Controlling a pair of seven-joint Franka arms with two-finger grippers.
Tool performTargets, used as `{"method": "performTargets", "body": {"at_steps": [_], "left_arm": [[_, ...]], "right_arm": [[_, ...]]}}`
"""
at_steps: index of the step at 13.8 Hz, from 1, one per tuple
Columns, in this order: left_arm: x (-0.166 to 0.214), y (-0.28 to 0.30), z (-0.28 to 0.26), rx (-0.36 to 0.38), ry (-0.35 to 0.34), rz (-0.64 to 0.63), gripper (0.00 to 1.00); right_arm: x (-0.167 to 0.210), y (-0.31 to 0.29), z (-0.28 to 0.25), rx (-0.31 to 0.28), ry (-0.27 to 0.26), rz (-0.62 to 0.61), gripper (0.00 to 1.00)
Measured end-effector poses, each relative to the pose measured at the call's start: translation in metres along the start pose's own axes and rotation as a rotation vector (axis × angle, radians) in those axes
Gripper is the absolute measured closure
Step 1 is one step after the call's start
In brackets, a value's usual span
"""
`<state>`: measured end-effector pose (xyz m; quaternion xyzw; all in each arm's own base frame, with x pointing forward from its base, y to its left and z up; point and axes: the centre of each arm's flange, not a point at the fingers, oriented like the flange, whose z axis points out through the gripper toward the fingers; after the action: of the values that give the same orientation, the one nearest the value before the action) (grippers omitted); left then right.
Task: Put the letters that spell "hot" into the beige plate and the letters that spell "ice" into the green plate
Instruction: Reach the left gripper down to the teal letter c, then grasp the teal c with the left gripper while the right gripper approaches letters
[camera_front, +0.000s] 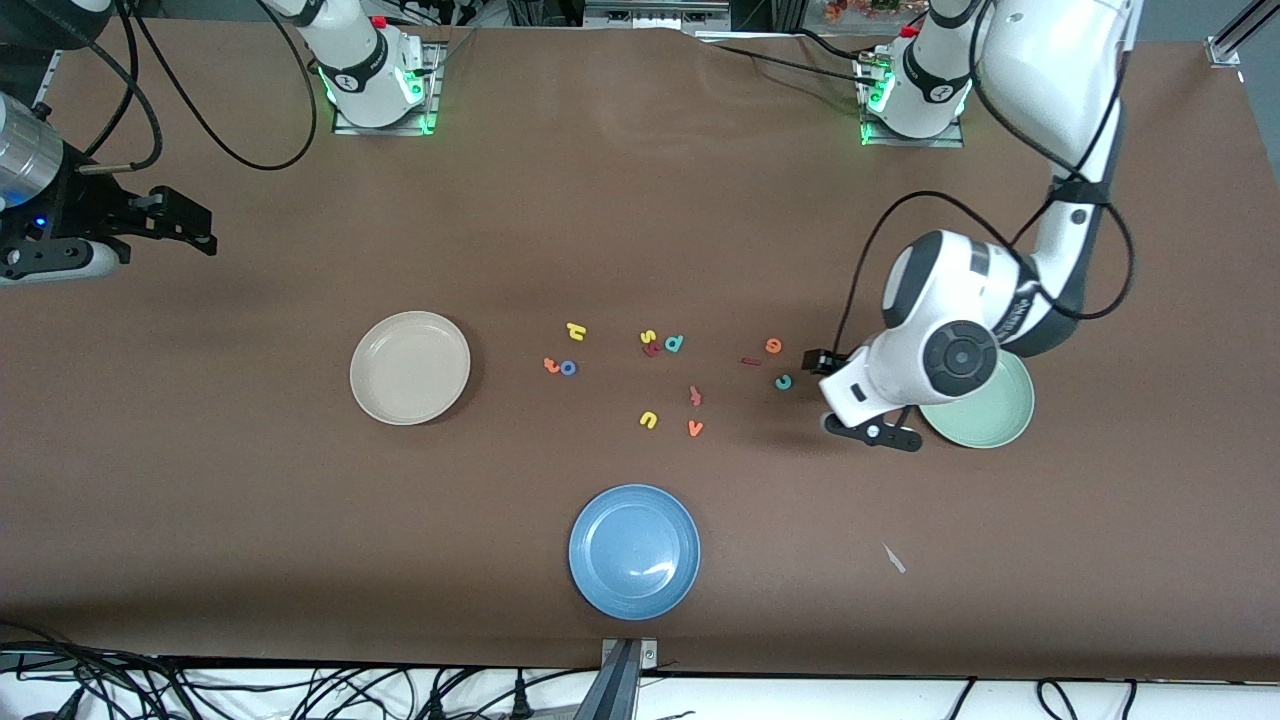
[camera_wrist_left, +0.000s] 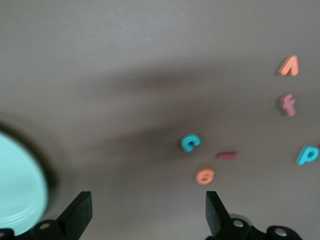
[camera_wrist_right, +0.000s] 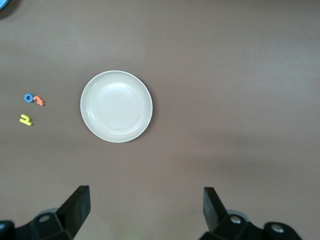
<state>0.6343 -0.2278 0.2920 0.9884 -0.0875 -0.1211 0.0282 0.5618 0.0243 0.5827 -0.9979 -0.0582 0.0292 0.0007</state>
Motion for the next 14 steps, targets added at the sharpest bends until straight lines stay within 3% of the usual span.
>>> {"method": "performTargets", "body": {"at_steps": [6, 8, 10, 11, 14], "left_arm": [[-0.004, 0.023, 0.077, -0.021, 0.134, -0.039, 0.00], [-0.013, 0.032, 0.102, -0.022, 0.155, -0.046, 0.06], [-0.018, 0.033, 0.112, -0.020, 0.153, -0.057, 0.21], [-0.018, 0.033, 0.113, -0.020, 0.152, -0.067, 0.21], [-0.018, 0.033, 0.113, -0.022, 0.157, -0.083, 0.53]], "right_arm": [[0.004, 0.001, 0.009, -0.001, -0.017, 0.003, 0.00], [0.007, 0.003, 0.016, -0.002, -0.029, 0.009, 0.00], [0.011, 0.007, 0.025, -0.003, -0.047, 0.016, 0.00], [0.013, 0.008, 0.030, -0.004, -0.055, 0.019, 0.00], [0.016, 0.002, 0.036, -0.001, -0.066, 0.021, 0.00]]}}
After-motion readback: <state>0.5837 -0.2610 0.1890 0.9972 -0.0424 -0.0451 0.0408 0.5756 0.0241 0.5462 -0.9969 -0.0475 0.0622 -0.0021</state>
